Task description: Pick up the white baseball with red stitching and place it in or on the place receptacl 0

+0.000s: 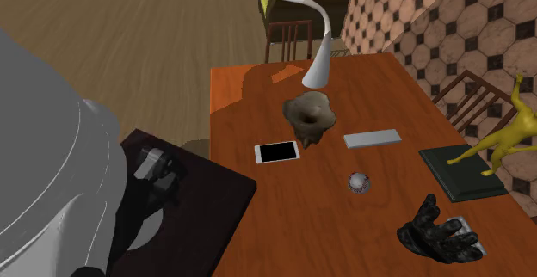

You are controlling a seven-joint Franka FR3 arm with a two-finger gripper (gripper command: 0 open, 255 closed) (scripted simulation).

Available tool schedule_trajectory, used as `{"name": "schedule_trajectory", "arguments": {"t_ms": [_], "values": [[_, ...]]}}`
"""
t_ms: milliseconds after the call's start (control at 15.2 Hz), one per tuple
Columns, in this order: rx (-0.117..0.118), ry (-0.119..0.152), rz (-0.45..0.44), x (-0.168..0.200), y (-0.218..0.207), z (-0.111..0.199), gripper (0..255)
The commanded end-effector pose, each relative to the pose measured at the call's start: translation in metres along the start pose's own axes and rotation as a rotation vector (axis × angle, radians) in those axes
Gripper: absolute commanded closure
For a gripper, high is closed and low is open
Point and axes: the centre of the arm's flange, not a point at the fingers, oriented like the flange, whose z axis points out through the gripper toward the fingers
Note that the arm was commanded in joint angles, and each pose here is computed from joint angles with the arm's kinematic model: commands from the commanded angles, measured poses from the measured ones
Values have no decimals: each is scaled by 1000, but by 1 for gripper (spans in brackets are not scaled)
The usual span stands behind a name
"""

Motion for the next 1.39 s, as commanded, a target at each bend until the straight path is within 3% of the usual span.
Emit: {"name": "schedule_trajectory", "arguments": {"t_ms": [0, 1320], "values": [[0, 0, 0, 0, 0, 0, 0], [-23, 19, -47, 146, -171, 140, 0]]}}
